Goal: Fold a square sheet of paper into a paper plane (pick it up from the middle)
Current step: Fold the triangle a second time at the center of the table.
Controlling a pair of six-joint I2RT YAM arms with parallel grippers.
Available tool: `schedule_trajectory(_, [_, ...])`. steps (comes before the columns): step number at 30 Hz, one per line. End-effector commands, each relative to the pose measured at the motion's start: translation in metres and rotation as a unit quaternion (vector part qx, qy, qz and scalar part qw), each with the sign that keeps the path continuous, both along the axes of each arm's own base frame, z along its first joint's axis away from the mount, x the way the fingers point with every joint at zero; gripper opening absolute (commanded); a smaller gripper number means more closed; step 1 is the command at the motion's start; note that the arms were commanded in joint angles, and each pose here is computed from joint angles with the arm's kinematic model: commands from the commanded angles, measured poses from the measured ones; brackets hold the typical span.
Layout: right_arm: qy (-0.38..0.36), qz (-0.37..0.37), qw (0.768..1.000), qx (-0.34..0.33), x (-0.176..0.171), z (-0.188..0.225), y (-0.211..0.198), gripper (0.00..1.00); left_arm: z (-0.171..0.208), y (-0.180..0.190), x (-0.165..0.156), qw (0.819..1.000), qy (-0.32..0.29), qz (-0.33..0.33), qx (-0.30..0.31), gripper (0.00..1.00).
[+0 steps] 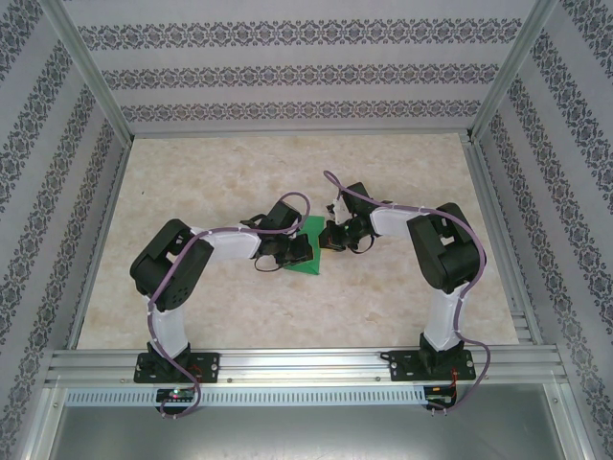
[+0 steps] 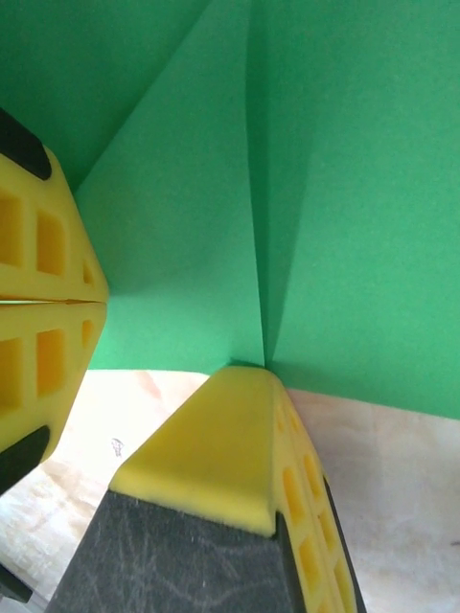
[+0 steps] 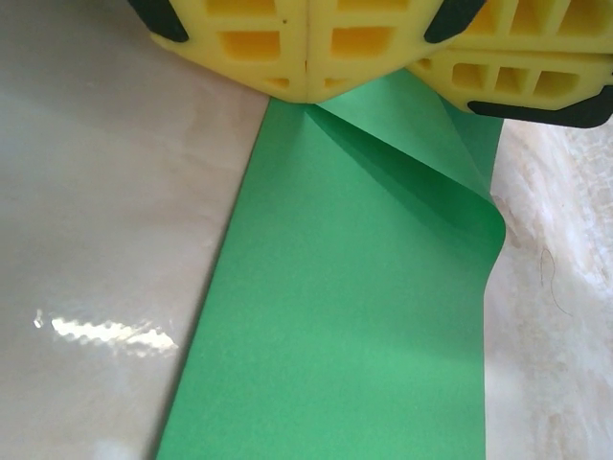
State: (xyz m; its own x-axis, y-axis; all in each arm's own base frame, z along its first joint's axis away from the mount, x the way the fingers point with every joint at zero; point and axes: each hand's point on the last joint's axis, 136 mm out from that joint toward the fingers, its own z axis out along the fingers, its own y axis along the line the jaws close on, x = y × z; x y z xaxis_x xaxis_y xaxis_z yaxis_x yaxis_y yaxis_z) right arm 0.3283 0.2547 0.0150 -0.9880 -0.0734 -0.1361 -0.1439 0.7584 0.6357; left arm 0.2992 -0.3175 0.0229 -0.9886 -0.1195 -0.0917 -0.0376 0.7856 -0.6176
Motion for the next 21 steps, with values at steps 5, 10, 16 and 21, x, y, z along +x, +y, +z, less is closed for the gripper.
schedule_trajectory(5, [-0.014, 0.005, 1.0, 0.006, 0.011, 0.001, 0.005, 0.03, -0.016, 0.016, -0.002, 0.999, 0.022, 0.02, 0.039, 0.07])
schedule_trajectory(10, [-0.016, 0.0, 1.0, -0.001, 0.012, 0.004, 0.002, 0.08, -0.021, 0.018, -0.005, 0.998, 0.032, 0.022, 0.043, 0.07])
schedule_trajectory(16, [-0.054, -0.017, 0.998, -0.017, 0.018, 0.033, -0.007, 0.21, -0.028, 0.021, -0.01, 0.997, 0.044, 0.026, 0.051, 0.06])
schedule_trajectory(21, [-0.056, -0.004, 0.998, -0.008, 0.009, 0.041, -0.001, 0.17, -0.029, 0.022, -0.01, 0.997, 0.046, 0.027, 0.053, 0.06])
